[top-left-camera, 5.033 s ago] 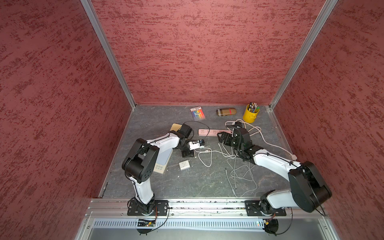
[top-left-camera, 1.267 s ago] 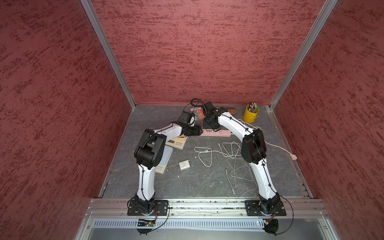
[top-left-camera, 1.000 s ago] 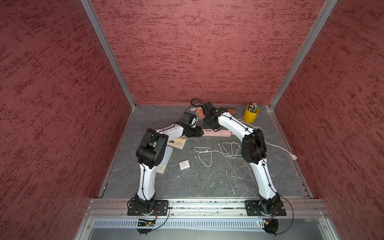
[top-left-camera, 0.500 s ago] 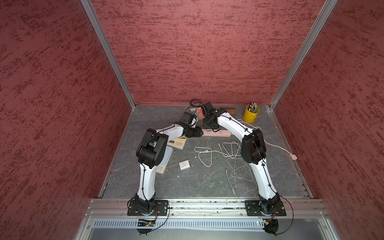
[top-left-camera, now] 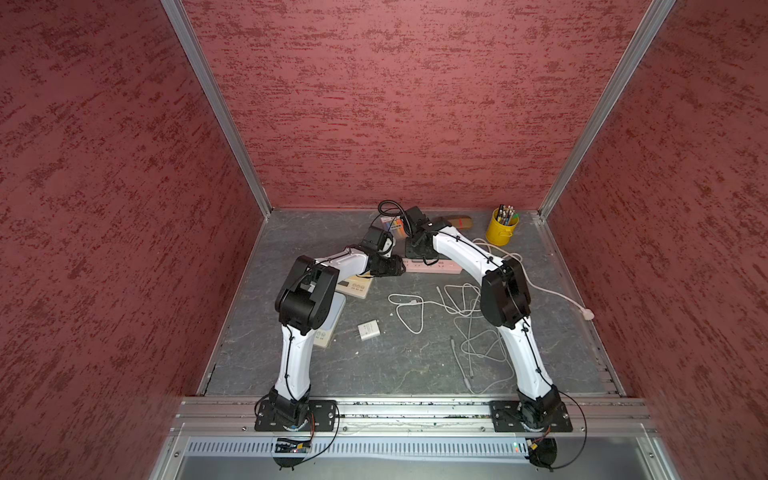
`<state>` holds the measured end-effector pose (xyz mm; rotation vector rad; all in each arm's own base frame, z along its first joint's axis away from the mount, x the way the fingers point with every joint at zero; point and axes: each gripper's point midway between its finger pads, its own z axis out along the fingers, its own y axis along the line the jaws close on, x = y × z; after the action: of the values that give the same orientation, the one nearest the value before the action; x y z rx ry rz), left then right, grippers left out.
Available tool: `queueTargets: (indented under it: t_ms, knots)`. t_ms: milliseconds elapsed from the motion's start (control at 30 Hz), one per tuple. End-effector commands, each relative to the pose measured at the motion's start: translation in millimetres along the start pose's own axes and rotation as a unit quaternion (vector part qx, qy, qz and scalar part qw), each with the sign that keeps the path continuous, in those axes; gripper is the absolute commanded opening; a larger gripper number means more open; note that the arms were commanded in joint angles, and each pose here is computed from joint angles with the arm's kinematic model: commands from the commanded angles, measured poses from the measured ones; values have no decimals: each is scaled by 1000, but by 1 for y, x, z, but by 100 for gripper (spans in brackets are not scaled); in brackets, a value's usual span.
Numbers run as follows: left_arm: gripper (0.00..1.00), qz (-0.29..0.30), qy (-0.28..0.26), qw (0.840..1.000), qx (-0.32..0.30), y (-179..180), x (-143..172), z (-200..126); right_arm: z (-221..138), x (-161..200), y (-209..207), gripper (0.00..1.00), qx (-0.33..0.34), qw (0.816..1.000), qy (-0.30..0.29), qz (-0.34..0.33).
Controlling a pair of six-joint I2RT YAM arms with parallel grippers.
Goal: Charge the electronic scale
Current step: Insert the plug into the socket.
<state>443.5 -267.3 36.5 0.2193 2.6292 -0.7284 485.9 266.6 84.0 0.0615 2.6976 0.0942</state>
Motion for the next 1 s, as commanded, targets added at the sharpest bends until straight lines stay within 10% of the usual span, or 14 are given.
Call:
queueTargets:
  t_ms: [0,700,967]
  knots:
    - [58,-4,5,1000,5,-2,-1,3,26,38,-6,0,27,998,58,-16]
    - [55,-8,2,1000,9,-3,-4,-1,81,161,-48,0,77,977,198,-36]
    - [57,1,3,1000,12,-7,-3,-10,71,147,-35,4,56,983,170,-31]
